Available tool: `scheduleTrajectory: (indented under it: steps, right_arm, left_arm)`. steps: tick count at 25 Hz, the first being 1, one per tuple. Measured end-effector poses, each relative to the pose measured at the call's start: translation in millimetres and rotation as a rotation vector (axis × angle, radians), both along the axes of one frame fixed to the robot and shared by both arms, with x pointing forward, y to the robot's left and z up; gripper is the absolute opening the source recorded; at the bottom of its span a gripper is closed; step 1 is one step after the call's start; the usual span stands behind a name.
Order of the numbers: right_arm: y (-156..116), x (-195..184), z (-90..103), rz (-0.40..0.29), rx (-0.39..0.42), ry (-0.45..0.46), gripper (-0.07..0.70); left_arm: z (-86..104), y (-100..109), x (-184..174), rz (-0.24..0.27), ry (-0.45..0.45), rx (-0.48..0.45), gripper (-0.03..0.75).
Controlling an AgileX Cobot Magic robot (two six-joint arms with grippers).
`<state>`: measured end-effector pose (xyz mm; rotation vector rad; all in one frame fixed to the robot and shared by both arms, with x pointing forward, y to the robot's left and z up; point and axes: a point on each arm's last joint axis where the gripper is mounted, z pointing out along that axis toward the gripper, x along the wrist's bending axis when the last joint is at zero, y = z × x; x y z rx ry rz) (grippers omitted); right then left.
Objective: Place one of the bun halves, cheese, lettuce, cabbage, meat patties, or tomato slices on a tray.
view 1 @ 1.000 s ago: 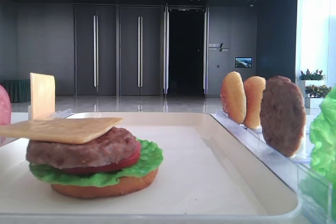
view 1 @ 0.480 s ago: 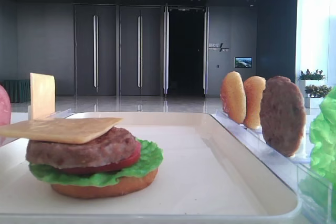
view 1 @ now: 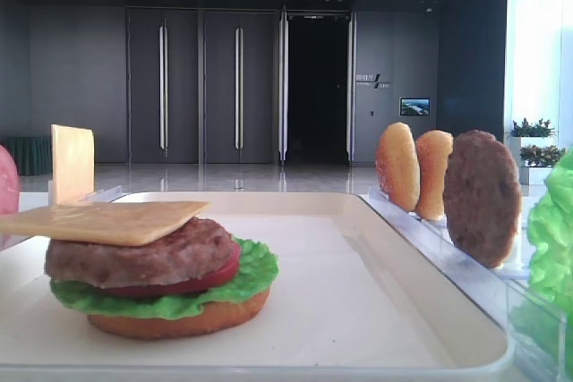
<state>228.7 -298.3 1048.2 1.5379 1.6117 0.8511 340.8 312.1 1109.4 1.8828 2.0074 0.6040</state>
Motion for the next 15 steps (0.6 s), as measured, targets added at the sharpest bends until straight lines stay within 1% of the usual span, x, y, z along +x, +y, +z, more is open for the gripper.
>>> scheduleTrajectory:
  steps: [4,7,11,15]
  right_arm:
    - [0.0,0.0,0.0,0.000,0.000,0.000,0.279]
    - [0.0,0.0,0.0,0.000,0.000,0.000,0.279]
    - [0.0,0.0,0.0,0.000,0.000,0.000,0.279]
    - [0.0,0.0,0.0,0.000,0.000,0.000,0.279]
  left_arm:
    - [-9.7,-2.2,-41.2,-0.002,-0.107,0.006,0.444]
    - [-22.9,-3.4,-62.6,-0.002,-0.173,0.009,0.444]
    - [-39.3,-4.9,-79.7,-0.007,-0.282,0.012,0.444]
    - [-56.4,-5.6,-88.9,-0.009,-0.340,0.013,0.444]
